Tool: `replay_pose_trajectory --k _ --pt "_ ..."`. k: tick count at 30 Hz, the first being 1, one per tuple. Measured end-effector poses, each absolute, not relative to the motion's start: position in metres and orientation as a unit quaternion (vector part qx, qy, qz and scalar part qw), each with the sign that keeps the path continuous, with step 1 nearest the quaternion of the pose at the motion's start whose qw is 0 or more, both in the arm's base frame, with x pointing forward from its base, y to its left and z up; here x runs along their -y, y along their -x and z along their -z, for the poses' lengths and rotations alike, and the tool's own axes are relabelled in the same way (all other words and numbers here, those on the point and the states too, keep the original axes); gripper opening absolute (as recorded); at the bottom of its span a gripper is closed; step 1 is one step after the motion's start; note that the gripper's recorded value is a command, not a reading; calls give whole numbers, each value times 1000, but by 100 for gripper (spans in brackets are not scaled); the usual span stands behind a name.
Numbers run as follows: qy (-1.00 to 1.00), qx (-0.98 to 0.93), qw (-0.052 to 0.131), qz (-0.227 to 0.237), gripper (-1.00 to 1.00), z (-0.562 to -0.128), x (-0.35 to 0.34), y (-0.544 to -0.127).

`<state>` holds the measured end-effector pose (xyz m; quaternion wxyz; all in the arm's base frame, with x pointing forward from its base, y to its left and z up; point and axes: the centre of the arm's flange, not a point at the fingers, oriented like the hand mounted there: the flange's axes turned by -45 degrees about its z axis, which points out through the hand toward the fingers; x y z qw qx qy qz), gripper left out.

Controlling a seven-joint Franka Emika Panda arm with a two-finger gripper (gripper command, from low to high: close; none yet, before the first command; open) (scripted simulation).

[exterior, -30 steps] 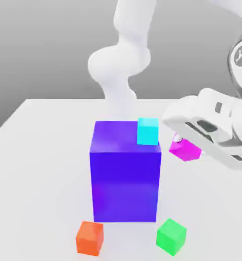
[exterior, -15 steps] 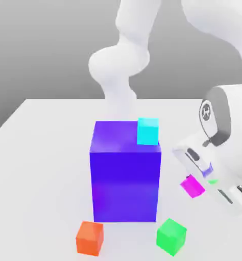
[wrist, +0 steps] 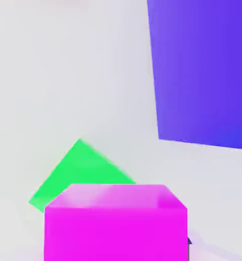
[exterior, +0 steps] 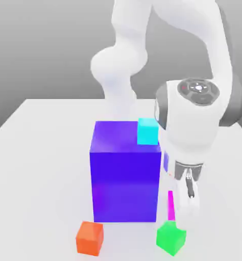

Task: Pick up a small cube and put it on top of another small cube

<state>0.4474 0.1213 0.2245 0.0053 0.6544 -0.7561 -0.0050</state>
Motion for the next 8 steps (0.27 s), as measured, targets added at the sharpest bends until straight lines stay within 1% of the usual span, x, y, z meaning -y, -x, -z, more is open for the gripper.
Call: replay_pose_trajectory --k 2,3,8 --pt "-652 758 0 0 -100 -201 -121 -448" --pt "-652 759 -1 -1 100 -188 -120 -447" --pt "-652 759 -1 -1 100 -188 -120 -447"
